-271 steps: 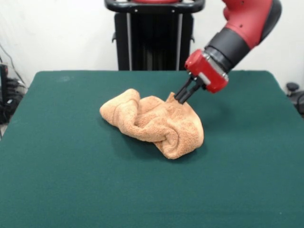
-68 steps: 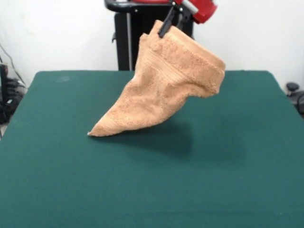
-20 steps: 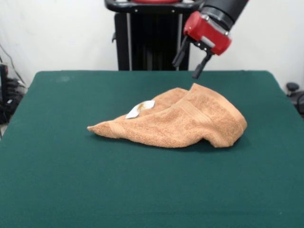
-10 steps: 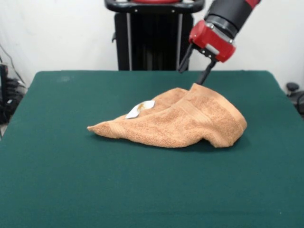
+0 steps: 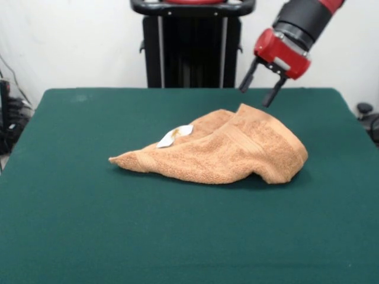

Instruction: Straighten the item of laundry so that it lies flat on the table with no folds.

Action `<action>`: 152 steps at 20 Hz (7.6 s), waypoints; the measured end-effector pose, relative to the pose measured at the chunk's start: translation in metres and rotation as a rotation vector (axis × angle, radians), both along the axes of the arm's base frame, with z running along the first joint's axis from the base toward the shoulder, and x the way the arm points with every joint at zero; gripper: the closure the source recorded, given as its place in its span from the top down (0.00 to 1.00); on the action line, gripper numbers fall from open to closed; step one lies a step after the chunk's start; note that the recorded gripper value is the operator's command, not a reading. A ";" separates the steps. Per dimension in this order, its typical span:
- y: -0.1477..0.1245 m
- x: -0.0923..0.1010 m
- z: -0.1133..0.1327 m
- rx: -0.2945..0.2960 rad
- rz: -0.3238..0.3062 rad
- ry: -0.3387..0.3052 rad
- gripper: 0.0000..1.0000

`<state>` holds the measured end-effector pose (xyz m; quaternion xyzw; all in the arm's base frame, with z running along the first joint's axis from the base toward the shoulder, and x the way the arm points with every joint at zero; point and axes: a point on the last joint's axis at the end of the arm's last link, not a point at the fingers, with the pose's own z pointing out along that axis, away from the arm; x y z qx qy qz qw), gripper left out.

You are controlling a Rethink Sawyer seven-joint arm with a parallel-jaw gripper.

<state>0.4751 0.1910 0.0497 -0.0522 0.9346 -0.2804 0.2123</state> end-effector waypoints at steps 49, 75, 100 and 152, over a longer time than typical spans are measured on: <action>-0.004 0.038 -0.012 0.029 -0.137 -0.078 1.00; -0.010 0.029 -0.002 0.066 -0.133 -0.128 0.00; -0.057 0.045 0.057 0.122 -0.222 -0.098 0.00; -0.125 0.037 0.252 0.304 -0.354 0.008 0.00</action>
